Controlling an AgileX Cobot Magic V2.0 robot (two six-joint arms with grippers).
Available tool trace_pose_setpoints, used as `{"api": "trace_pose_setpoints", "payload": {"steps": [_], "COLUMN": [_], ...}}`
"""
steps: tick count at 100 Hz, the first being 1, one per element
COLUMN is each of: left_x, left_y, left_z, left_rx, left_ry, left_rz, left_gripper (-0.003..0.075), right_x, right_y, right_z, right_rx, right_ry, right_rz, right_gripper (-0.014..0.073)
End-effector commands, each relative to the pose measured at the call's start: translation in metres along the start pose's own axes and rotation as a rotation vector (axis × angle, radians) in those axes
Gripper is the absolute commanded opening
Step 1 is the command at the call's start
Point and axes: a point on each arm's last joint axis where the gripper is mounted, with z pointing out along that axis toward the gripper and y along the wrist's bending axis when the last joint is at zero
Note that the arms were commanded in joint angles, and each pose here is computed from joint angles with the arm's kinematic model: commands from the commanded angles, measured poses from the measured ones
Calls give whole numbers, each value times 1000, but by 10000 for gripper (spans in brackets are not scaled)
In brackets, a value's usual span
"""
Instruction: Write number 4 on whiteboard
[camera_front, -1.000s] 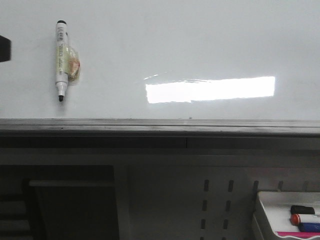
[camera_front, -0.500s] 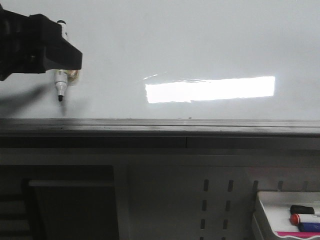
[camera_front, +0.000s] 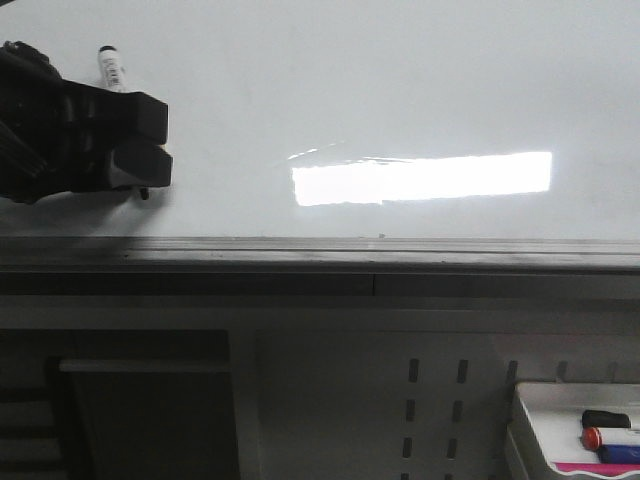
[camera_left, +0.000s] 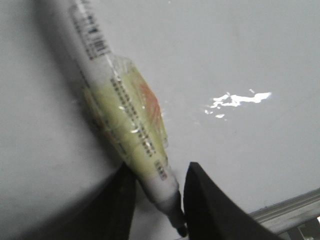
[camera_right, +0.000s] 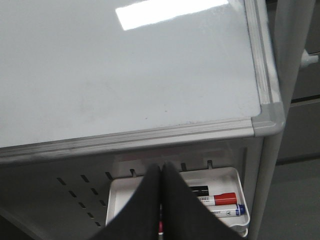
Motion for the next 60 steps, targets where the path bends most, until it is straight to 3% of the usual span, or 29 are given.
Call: {"api": "trace_pose_setpoints", "payload": {"steps": [1, 15, 30, 41, 52, 60], "left_x": [-12, -11, -10, -12, -12, -8], "left_y": [-4, -4, -8, -15, -26, -36], "left_z": [-1, 0, -10, -24, -36, -43], "left_rx": [15, 20, 50, 92, 152, 215], "left_ry": [-67, -51, 3, -12, -51, -80], "left_rz": [-19, 13, 207, 400, 626, 800], "left_gripper": [-19, -20, -20, -20, -20, -20], "right_x": [-18, -17, -20, -30, -45, -53], "right_y": [3, 10, 24, 40, 59, 75], "right_z": [-3, 0, 9, 15, 18, 19], "right_rx": [-27, -127, -274, -389, -525, -616], "right_ry": [-105, -71, 22, 49, -42, -62], "right_rz": [-8, -23, -28, -67, -134, -172], "right_gripper": [-64, -64, -41, 71, 213, 251]}}
